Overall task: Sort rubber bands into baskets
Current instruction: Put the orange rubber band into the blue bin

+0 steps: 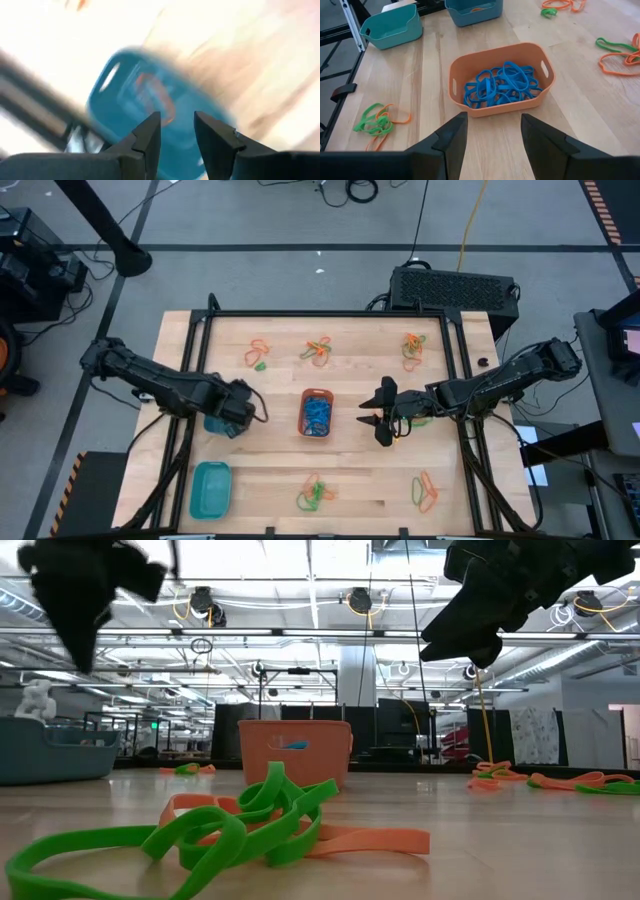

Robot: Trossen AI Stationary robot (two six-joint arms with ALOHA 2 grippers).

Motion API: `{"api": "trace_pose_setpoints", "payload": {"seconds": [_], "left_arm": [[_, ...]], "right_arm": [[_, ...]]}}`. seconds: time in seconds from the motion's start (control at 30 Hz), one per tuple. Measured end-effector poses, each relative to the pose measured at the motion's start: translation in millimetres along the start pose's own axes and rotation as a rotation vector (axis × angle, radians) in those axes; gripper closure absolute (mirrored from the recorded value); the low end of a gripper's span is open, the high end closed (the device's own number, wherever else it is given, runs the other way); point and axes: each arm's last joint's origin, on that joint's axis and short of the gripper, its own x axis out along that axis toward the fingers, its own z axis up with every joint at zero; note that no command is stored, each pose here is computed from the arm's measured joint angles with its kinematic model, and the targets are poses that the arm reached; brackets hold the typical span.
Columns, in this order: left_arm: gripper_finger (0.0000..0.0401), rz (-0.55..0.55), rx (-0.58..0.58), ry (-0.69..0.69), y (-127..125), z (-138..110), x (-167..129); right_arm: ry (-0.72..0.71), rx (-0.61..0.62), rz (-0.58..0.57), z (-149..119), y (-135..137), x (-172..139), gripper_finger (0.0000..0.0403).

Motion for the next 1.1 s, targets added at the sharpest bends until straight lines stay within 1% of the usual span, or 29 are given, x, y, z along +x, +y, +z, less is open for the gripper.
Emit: {"api": "trace_pose_setpoints", "payload": {"seconds": [0.07, 0.17, 0.27, 0.33, 0.4, 0.5, 0.57, 0.67, 0.8, 0.9, 1.1], "left_arm": [[0.0276, -0.109, 0.067, -0.100, -13, 6, -5], [0.0276, -0.317, 0.219, -0.309, -40, 17, -13], [0.0276, -0.479, 0.362, -0.514, -68, 25, -23], [0.0276, -0.534, 0.438, -0.607, -84, 27, -26], [0.0276, -0.560, 0.511, -0.680, -99, 30, -24], [0.0276, -0.551, 0.628, -0.695, -121, 33, -7], [0.0276, -0.545, 0.677, -0.687, -134, 35, 7], [0.0276, -0.543, 0.693, -0.637, -150, 38, 31], [0.0276, -0.558, 0.576, -0.559, -166, 43, 59], [0.0276, -0.573, 0.509, -0.497, -174, 46, 70], [0.0276, -0.592, 0.390, -0.432, -189, 49, 81]], "right_arm": [[0.000, 0.000, 0.000, 0, 0, 0, 0.0227], [0.000, 0.001, 0.000, 0, 0, 0, 0.0227], [0.000, 0.017, -0.001, 0, 0, 0, 0.0227], [0.001, 0.029, -0.001, 0, 0, 0, 0.0227], [0.001, 0.033, -0.001, 0, 0, 0, 0.0227], [0.001, 0.034, -0.001, 0, 0, 0, 0.0227], [0.001, 0.034, -0.001, 0, 0, 0, 0.0227], [0.001, 0.034, -0.001, 0, 0, 0, 0.0227], [0.001, 0.034, 0.000, 0, 0, 0, 0.0227], [-0.002, 0.035, 0.000, 0, 0, 0, 0.0227], [0.001, 0.049, 0.003, 0, 1, 0, 0.0227]]}}
